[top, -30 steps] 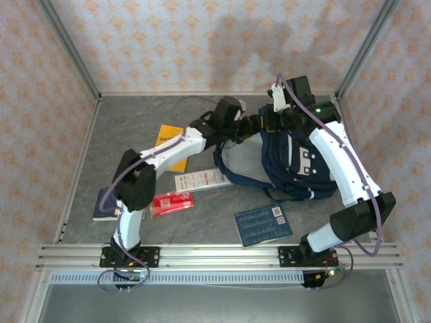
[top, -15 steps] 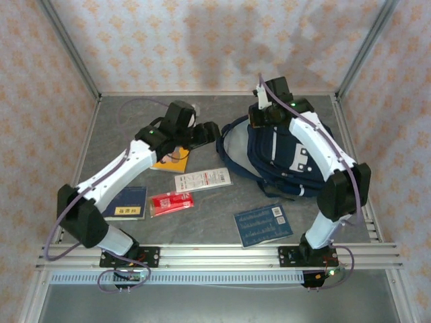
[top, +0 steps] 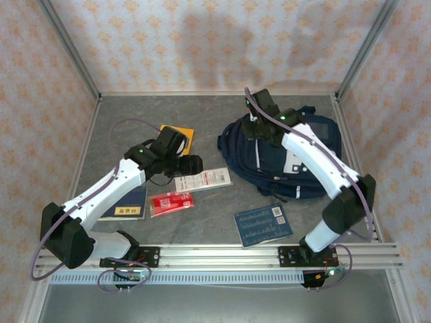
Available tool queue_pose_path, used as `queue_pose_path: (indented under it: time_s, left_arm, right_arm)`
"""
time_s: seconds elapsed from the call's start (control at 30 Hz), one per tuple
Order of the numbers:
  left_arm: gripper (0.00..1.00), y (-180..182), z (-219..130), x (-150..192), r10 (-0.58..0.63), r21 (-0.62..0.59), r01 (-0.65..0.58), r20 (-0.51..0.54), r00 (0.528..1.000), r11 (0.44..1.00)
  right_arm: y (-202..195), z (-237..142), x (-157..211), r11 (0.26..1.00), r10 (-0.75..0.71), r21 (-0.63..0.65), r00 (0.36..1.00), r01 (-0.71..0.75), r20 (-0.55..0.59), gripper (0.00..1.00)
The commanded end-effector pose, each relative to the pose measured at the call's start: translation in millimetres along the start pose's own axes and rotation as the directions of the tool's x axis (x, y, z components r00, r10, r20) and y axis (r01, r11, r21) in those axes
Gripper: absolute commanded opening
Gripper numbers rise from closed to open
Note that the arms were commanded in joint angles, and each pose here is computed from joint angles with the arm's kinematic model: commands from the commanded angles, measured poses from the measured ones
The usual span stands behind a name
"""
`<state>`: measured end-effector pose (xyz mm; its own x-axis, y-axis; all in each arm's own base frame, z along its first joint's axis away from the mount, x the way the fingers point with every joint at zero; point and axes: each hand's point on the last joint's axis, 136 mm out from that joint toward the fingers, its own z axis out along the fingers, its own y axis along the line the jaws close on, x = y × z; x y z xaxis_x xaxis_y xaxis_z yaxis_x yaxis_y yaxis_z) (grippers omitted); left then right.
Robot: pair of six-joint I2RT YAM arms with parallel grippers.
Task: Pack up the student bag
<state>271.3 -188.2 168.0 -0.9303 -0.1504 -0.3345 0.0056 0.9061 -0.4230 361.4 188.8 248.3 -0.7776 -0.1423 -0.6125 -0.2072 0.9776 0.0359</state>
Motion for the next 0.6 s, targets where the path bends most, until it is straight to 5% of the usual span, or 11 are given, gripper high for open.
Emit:
queue_pose_path:
  time_s: [0.0, 0.17, 0.33, 0.57]
  left_arm:
    - [0.66, 2.8, 2.1, 17.7, 0.048, -0.002, -0.048, -0.046, 0.998, 0.999]
    - [0.65, -9.9, 10.2, 26.4, 0.094, -0.003, -0.095, -0.078, 0.993, 0.995]
    - [0.65, -16.5, 16.2, 30.2, 0.102, -0.009, -0.103, -0.088, 0.991, 0.995]
    - [0.64, -11.0, 13.8, 37.6, 0.089, -0.032, -0.093, -0.103, 0.991, 0.995]
  right_arm:
    - [-12.0, -21.5, 70.3, 0.993, 0.016, 0.117, 0.983, 0.006, -0.184, 0.07]
    - [6.1, -15.8, 181.6, 0.98, 0.19, 0.132, 0.897, -0.148, -0.399, 0.0]
    - [13.3, 0.4, 268.3, 0.978, 0.183, 0.188, 0.816, -0.094, -0.548, 0.0]
    - [29.2, 43.3, 296.4, 0.978, 0.205, 0.151, 0.8, -0.144, -0.564, 0.0]
